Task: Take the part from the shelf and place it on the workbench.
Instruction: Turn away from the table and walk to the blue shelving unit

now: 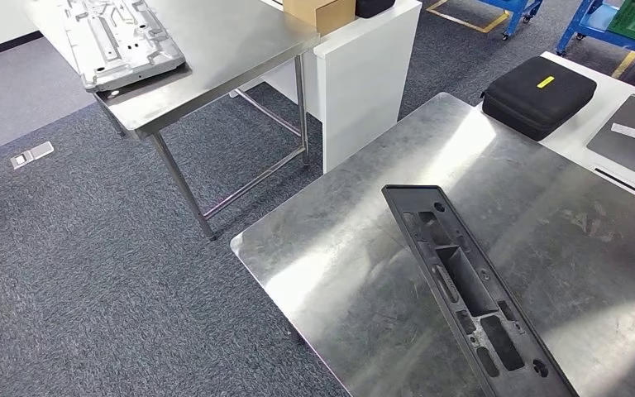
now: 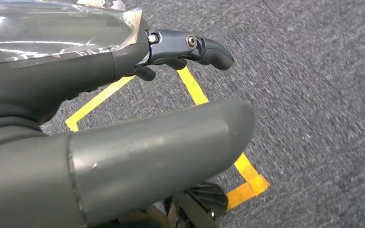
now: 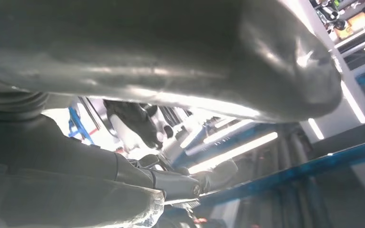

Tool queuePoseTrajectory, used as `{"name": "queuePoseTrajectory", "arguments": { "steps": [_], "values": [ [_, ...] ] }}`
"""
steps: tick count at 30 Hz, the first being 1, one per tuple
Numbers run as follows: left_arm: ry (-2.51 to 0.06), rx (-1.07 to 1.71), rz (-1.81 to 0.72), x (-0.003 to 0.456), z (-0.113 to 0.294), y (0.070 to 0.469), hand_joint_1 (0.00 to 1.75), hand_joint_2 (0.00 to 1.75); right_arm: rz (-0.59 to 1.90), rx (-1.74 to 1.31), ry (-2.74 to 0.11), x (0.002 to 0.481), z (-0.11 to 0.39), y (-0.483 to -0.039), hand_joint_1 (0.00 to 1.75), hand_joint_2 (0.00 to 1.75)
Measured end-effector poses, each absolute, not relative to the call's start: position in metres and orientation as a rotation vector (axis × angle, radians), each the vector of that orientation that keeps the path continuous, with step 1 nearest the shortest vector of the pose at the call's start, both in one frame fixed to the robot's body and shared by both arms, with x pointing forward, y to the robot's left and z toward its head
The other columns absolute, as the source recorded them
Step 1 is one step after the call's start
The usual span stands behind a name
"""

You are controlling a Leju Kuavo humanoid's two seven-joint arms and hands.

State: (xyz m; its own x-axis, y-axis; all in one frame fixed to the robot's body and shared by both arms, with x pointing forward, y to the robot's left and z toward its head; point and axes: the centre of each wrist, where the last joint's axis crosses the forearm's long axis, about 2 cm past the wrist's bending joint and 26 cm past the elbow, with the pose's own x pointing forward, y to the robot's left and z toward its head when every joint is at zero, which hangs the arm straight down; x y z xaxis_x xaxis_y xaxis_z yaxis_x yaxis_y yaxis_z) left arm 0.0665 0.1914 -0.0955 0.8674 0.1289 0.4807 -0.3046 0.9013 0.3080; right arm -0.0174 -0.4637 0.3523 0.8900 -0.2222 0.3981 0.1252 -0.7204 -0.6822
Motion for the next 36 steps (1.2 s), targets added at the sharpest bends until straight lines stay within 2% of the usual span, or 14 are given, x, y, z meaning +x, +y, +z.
{"name": "queuePoseTrajectory", "arguments": {
  "steps": [8, 21, 30, 36],
  "values": [
    [-0.472, 0.386, 0.208, 0.068, -0.095, 0.190, 0.00, 0.00, -0.546, -2.202, 0.103, -0.037, 0.316, -0.436, 0.00, 0.00],
    [-0.461, 0.374, 0.205, 0.067, -0.095, 0.189, 0.00, 0.00, -0.520, -2.124, 0.173, -0.042, 0.306, -0.427, 0.00, 0.00],
    [-0.460, 0.355, 0.212, 0.067, -0.095, 0.188, 0.00, 0.00, -0.477, -1.963, 0.273, -0.025, 0.320, -0.448, 0.00, 0.00],
    [-0.460, 0.354, 0.213, 0.067, -0.095, 0.189, 0.00, 0.00, -0.504, -2.023, 0.232, -0.017, 0.342, -0.462, 0.00, 0.00]
  ]
}}
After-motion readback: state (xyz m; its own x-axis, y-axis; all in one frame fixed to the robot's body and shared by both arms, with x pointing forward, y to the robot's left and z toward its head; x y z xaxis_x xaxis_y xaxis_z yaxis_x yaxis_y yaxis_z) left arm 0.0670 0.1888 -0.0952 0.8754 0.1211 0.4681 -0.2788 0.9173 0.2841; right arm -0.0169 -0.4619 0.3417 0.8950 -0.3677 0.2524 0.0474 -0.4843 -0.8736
